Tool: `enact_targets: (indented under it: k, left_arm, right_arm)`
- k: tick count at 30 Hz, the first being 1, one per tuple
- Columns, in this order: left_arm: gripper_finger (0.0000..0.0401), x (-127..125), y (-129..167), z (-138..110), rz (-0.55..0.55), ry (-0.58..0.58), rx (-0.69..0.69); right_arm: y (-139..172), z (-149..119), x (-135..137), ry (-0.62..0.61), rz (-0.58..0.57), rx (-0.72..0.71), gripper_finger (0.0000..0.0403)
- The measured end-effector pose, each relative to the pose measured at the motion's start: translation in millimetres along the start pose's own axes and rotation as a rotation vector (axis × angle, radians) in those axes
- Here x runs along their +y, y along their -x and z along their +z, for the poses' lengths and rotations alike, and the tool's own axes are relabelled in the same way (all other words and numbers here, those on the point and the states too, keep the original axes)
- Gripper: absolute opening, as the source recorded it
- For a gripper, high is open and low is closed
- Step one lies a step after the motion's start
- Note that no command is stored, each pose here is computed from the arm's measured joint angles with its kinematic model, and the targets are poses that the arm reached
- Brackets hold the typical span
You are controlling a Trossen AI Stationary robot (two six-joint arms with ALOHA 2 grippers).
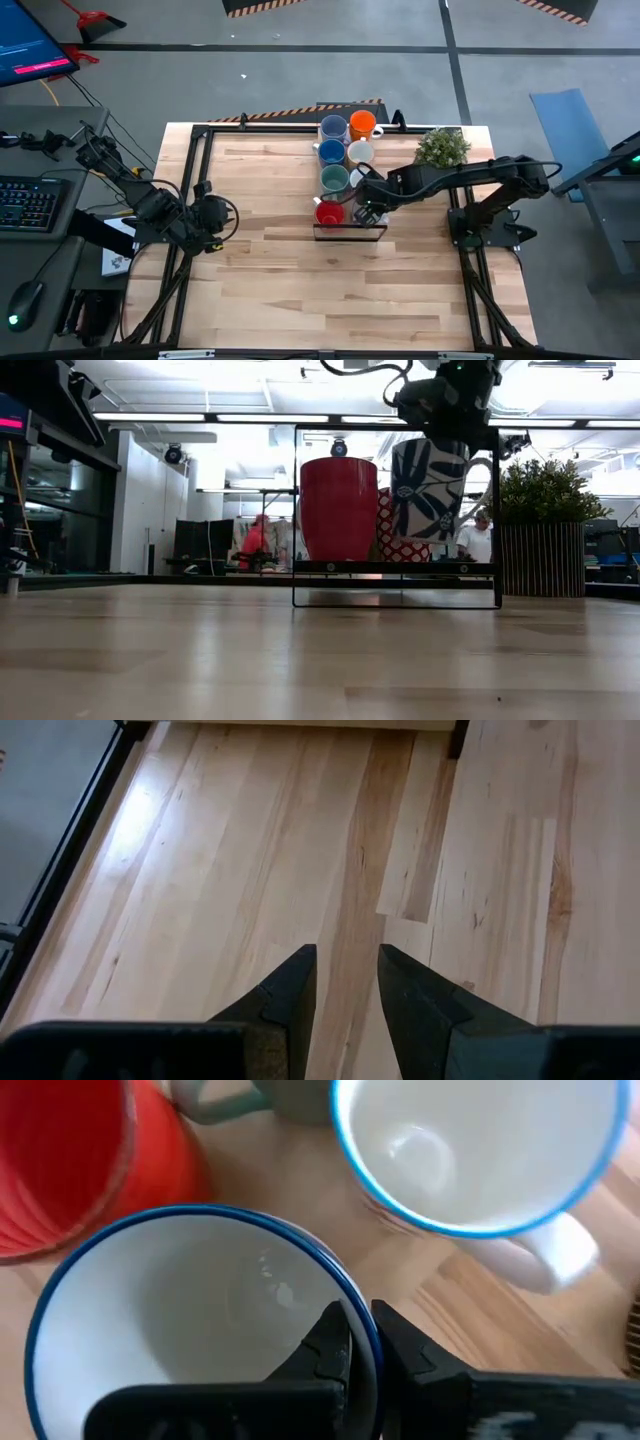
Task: Place coffee mugs
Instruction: Put the blue patterned mug on the shelf next to the red patterned mug
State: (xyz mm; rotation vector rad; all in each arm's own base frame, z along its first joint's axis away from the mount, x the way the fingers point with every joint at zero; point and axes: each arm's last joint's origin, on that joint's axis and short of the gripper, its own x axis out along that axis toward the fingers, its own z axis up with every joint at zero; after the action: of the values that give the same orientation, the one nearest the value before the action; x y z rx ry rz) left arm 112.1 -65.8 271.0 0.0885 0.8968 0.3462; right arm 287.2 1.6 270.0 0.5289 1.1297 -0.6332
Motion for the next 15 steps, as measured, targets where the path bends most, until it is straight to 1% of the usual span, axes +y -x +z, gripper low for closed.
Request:
enact_targets:
  k: [3,9,15]
  left_arm:
    - [0.0099,0,0,0,0.000,-0.007,0.000]
    - [0.0099,0,0,0,-0.001,-0.006,-0.001]
    - [0.0099,0,0,0,-0.003,-0.003,-0.003]
  right_arm:
    - [-8,0,3,0.008,-0.013,0.026,0.0000]
    - [-24,2,10,0.034,-0.003,0.054,0.0000]
    - [-24,3,12,0.039,0.015,0.055,0.0009]
